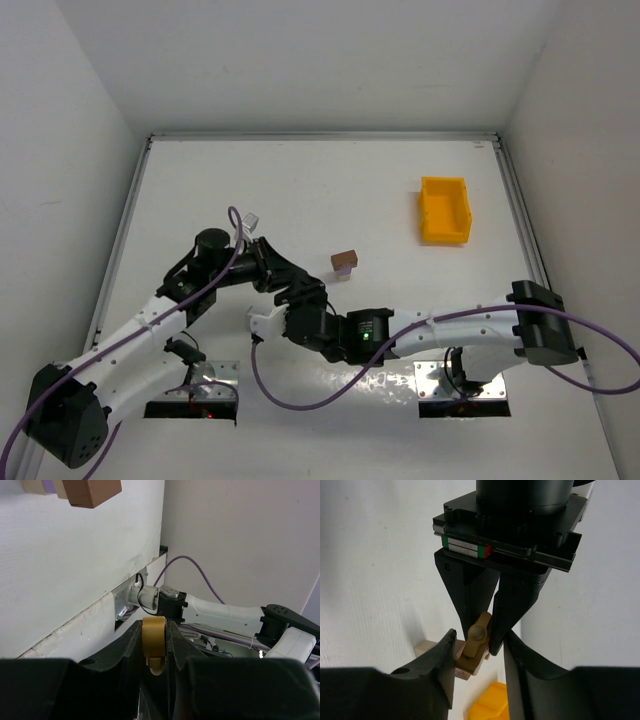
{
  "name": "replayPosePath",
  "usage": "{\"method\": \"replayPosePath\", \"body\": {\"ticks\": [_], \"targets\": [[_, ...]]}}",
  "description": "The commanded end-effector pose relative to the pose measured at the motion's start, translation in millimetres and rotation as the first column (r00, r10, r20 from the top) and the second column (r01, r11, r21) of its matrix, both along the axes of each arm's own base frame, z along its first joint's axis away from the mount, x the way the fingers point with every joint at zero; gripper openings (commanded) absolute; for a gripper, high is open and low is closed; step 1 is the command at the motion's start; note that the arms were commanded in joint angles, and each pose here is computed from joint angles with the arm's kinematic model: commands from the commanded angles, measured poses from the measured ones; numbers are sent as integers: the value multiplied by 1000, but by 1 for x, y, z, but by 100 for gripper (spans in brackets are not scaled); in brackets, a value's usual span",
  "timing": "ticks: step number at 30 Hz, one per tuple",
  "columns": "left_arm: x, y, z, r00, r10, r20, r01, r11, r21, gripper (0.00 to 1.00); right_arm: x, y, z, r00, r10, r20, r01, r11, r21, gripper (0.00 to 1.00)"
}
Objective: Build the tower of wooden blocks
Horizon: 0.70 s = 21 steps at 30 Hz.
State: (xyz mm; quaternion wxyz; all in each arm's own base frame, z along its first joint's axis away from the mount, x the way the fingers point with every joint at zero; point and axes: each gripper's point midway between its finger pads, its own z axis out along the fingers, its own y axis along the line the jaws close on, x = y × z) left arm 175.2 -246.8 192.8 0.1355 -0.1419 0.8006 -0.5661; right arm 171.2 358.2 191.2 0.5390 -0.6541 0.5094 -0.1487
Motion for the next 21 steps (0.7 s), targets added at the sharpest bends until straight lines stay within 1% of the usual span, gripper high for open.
{"method": "replayPosePath", "body": {"ticks": [1,2,3,4,5,7,8,11,12,15,21], "targets": [[-4,-3,15,998,-30,55,32,999,-37,0,3,2,20,999,-28,23,26,997,77,31],[-5,-3,15,998,-32,54,34,999,-38,0,3,0,19,999,-32,27,30,998,62,29],[-5,-3,16,998,-30,59,32,999,-38,0,5,-1,20,999,-38,31,36,998,57,25],[-4,-3,16,998,-29,64,32,999,-37,0,6,-2,21,998,-47,37,45,998,54,19],[-6,-2,13,999,-31,42,32,999,-24,0,5,-6,16,998,-46,33,46,999,26,13],[-6,-1,14,998,-30,47,31,999,-23,0,5,-8,16,998,-50,33,49,999,24,11],[-6,-2,15,998,-30,47,31,999,-23,0,5,-9,17,998,-52,35,51,998,28,7],[-6,-1,15,998,-31,46,32,999,-20,0,6,-11,19,998,-58,38,57,998,39,4],[-6,-1,14,998,-30,46,31,999,-18,0,5,-12,22,998,-57,35,55,997,53,0],[-6,-2,14,998,-36,49,38,999,-21,0,2,-12,21,999,-49,9,48,996,73,0],[-7,0,18,997,-38,64,38,999,-8,7,-1,-13,22,999,-34,-30,38,992,122,0]]}}
